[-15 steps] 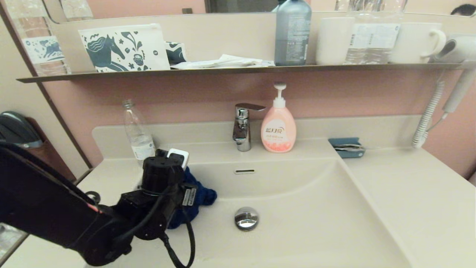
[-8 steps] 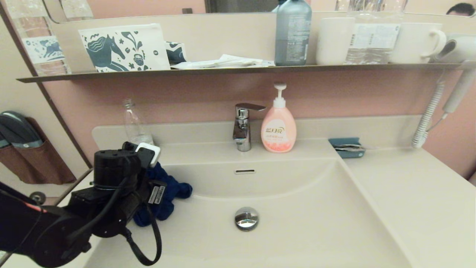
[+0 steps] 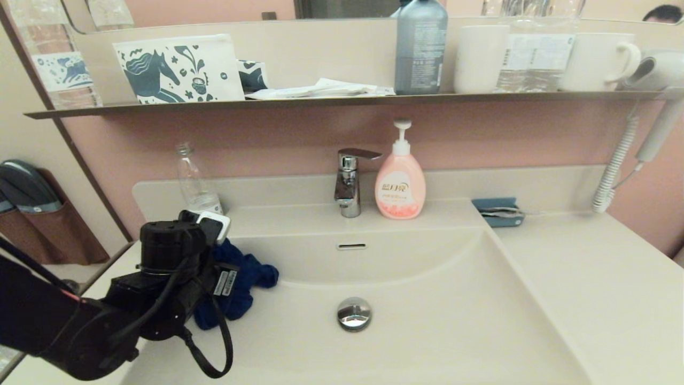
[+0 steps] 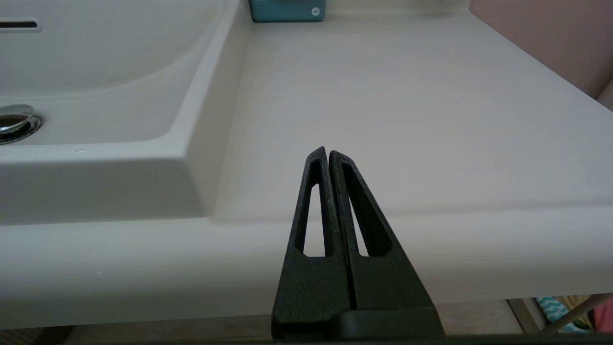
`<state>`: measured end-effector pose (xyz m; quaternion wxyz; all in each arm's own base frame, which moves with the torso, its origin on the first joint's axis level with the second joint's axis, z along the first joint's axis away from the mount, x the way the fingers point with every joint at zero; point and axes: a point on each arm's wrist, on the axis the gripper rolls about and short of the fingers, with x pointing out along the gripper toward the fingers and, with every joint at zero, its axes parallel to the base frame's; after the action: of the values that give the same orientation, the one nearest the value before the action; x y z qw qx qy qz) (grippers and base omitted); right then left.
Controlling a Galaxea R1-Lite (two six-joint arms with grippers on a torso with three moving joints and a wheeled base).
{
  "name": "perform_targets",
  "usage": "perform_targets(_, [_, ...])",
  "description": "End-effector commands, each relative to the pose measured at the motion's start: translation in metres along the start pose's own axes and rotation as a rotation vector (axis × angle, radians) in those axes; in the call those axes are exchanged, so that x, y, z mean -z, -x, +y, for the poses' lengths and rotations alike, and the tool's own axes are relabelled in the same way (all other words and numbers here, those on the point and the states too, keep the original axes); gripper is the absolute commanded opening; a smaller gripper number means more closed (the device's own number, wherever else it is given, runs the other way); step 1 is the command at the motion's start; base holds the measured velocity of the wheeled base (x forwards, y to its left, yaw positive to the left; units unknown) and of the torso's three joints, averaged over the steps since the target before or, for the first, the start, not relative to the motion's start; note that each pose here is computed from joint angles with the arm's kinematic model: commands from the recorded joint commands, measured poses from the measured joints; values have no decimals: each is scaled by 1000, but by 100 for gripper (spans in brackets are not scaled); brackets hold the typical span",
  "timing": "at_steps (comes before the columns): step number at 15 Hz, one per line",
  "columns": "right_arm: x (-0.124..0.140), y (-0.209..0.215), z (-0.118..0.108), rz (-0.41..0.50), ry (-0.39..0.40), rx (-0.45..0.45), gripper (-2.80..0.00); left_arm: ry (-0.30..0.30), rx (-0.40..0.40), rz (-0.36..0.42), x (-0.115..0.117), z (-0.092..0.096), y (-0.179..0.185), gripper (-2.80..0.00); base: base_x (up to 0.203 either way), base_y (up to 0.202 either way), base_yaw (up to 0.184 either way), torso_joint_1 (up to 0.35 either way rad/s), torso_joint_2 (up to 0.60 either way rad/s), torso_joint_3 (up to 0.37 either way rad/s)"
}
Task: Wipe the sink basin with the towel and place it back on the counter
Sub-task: Wipe the sink
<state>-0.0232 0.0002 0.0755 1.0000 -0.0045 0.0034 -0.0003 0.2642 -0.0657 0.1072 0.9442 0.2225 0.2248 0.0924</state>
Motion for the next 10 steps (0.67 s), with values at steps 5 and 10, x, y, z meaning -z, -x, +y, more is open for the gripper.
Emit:
perform_targets(5, [0, 0, 0, 1, 0, -1, -280, 20, 71, -101, -10, -77, -6, -280, 0, 0, 0, 0, 0, 0])
perform_targets(10, [0, 0, 0, 0, 0, -1, -280, 35, 115, -98, -6, -123, -4, -280, 0, 0, 0, 0, 0, 0])
